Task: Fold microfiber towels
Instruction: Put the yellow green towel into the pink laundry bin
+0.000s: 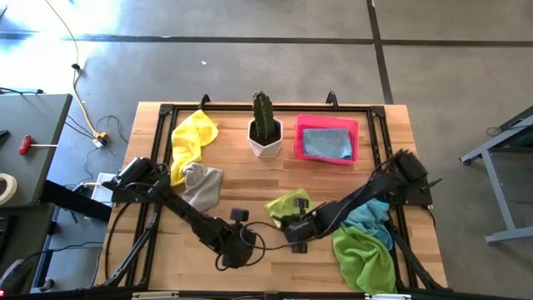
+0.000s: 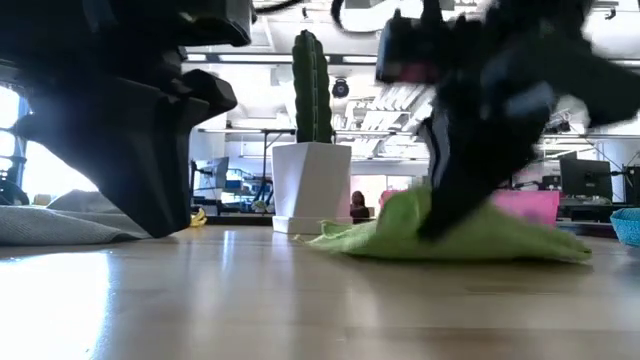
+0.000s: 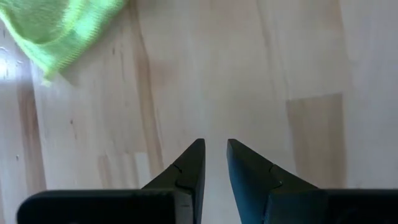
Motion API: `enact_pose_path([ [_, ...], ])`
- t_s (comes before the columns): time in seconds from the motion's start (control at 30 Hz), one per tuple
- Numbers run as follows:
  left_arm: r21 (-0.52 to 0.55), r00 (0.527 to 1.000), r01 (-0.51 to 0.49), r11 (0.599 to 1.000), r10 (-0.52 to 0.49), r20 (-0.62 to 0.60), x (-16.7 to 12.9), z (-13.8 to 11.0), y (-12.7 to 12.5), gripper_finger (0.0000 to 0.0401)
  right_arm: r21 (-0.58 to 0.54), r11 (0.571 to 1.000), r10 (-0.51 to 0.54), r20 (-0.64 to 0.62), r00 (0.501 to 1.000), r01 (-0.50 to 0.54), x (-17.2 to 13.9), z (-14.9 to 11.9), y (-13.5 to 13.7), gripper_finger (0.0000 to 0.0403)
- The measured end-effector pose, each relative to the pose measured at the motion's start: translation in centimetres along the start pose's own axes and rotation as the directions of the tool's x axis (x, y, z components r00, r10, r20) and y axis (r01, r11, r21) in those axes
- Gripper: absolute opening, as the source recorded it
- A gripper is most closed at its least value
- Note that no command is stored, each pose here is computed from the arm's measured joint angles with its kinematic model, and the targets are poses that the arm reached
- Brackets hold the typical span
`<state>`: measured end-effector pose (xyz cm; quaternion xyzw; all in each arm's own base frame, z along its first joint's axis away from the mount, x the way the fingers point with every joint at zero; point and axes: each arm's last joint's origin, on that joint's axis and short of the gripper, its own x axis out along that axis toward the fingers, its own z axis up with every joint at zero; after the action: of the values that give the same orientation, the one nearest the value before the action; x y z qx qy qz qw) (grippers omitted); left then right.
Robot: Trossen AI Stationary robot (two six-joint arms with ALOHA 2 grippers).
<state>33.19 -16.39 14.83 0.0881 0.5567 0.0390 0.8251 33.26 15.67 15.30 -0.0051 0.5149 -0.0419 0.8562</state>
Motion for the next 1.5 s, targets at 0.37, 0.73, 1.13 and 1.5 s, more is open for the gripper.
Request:
enact_pose_path([
  [0.37, 0.007, 1.000, 0.011, 1.000, -0.011, 0.003, -0.4, -0.4, -1.1, 0.0060, 0.029, 0.953, -0.292, -0.175, 0.940, 0.302, -4.2, 0.1, -7.6, 0.0002],
  [0.73, 0.010, 1.000, -0.028, 1.000, 0.028, 0.008, -0.4, -0.5, -0.9, 0.0060, -0.175, 0.885, -0.466, -0.367, 0.805, 0.432, -4.1, -0.1, -15.4, 0.0001],
  [1.13, 0.019, 0.992, -0.115, 0.993, 0.116, -0.043, -0.1, -0.8, 0.4, 0.0060, -0.223, 0.774, -0.624, -0.433, 0.651, 0.593, -9.7, -1.6, -19.2, 0.0001],
  [1.5, 0.008, 0.982, -0.179, 0.984, 0.179, -0.068, 0.7, -0.1, 3.1, 0.0060, -0.059, 0.597, -0.735, -0.440, 0.516, 0.800, -15.4, -3.3, -23.9, 0.0001],
])
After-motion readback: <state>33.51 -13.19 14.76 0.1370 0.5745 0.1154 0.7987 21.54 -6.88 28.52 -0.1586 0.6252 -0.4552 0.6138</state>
